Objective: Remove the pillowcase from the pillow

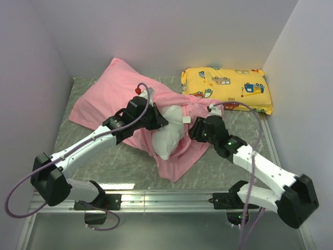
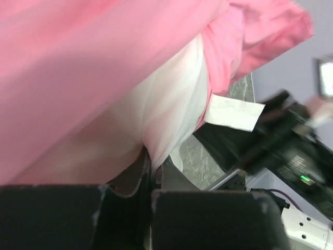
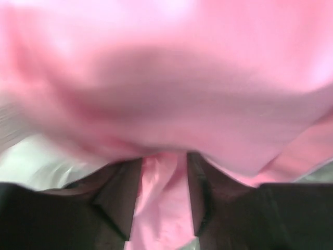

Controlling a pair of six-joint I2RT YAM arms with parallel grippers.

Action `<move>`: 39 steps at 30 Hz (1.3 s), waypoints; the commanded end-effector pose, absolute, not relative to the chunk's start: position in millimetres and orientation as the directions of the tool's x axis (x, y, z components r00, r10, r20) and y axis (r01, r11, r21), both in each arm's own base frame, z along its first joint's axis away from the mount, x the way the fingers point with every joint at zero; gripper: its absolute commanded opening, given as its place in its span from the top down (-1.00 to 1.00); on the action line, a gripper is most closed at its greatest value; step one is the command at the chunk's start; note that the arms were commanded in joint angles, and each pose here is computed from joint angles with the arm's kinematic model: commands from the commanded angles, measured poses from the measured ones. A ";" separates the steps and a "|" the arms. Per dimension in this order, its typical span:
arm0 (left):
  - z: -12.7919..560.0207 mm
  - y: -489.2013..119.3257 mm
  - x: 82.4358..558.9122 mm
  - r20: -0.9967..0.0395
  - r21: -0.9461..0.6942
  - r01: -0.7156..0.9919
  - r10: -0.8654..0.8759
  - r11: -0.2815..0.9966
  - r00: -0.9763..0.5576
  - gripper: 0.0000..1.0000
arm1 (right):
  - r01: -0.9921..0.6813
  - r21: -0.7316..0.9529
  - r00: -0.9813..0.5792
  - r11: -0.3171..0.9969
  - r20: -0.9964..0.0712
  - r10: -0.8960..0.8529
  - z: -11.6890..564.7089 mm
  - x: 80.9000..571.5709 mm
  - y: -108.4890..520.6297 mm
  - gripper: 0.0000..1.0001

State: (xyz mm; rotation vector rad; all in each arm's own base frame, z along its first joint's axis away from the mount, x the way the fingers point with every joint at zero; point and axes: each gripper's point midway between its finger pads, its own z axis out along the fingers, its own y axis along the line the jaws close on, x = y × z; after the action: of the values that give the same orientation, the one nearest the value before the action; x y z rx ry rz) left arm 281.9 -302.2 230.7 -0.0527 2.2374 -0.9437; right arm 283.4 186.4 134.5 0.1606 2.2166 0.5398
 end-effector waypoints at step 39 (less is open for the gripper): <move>441.1 -270.1 203.1 -0.673 -0.726 0.587 -0.542 0.358 -0.503 0.99 | -0.333 0.743 -0.738 0.580 -0.589 0.330 167.2 376.2 238.0 0.88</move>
State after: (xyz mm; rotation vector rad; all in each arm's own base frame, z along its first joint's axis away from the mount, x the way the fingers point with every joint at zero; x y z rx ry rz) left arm 219.3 -263.1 336.9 0.0343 1.9655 -1.0806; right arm 382.5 172.8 132.2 0.2459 2.2295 0.8075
